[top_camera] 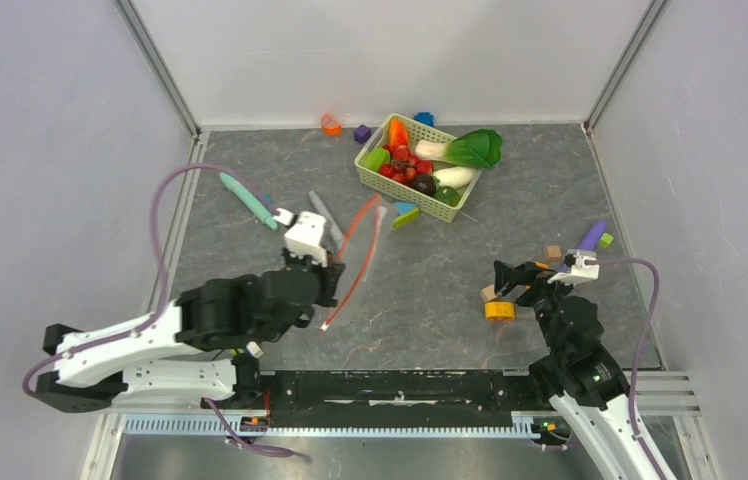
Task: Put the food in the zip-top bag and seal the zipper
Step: Pick up the zipper food storage bag at the center of the board, then open the zipper of the food storage bag.
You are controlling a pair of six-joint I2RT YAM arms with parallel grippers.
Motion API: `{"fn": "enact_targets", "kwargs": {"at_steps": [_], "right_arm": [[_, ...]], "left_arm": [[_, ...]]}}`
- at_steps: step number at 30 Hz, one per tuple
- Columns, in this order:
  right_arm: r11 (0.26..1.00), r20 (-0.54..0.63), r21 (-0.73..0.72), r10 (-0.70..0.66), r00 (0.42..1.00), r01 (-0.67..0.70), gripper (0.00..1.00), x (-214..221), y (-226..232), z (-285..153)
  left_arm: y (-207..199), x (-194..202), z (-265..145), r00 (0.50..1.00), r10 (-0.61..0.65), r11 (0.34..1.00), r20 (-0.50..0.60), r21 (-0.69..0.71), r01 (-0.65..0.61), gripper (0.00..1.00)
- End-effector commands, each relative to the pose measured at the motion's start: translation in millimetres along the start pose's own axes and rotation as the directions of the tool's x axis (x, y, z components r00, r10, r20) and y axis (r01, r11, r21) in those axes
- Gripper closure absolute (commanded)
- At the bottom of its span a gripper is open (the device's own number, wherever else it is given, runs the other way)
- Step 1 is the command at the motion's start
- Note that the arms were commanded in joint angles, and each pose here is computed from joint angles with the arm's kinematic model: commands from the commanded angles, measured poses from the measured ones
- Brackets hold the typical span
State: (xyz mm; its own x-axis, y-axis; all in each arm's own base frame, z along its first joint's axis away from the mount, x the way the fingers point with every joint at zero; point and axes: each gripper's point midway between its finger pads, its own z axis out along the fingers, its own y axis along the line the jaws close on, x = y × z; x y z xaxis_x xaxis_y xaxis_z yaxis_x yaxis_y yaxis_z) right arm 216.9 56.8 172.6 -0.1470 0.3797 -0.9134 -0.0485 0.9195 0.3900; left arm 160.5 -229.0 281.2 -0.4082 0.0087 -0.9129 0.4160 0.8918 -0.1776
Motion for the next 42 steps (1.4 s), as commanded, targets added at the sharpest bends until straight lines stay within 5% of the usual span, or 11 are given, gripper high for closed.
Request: {"fn": "enact_targets", "kwargs": {"at_steps": [1, 7, 16, 24, 35, 42], "right_arm": [[0.987, -0.062, -0.152, 0.034, 0.997, -0.043, 0.02, 13, 31, 6], [0.968, -0.111, -0.239, 0.044, 0.993, -0.069, 0.02, 35, 46, 15], [0.956, -0.2, -0.257, 0.093, 0.975, -0.144, 0.02, 54, 57, 23], [0.844, -0.353, -0.478, 0.068, 0.933, -0.242, 0.02, 84, 104, 4], [0.721, -0.326, -0.638, 0.068, 0.943, -0.272, 0.07, 72, 200, -13], [0.765, -0.317, -0.6, 0.039, 0.948, -0.232, 0.1, 73, 245, 5]], "left_arm": [[57, -17, -37, 0.997, -0.075, 0.985, 0.034, -0.156, 0.08, 0.98], [82, -27, -52, 0.997, -0.065, 0.963, 0.04, -0.261, 0.073, 0.98], [22, 42, 25, 0.997, -0.064, 0.973, -0.041, -0.223, 0.053, 0.98], [8, 79, 52, 0.993, -0.086, 0.966, -0.086, -0.249, 0.062, 0.98], [1, 92, 59, 0.989, -0.101, 0.971, -0.111, -0.229, 0.074, 0.98], [4, 98, 51, 0.983, -0.129, 0.974, -0.128, -0.2, 0.102, 0.98]]}}
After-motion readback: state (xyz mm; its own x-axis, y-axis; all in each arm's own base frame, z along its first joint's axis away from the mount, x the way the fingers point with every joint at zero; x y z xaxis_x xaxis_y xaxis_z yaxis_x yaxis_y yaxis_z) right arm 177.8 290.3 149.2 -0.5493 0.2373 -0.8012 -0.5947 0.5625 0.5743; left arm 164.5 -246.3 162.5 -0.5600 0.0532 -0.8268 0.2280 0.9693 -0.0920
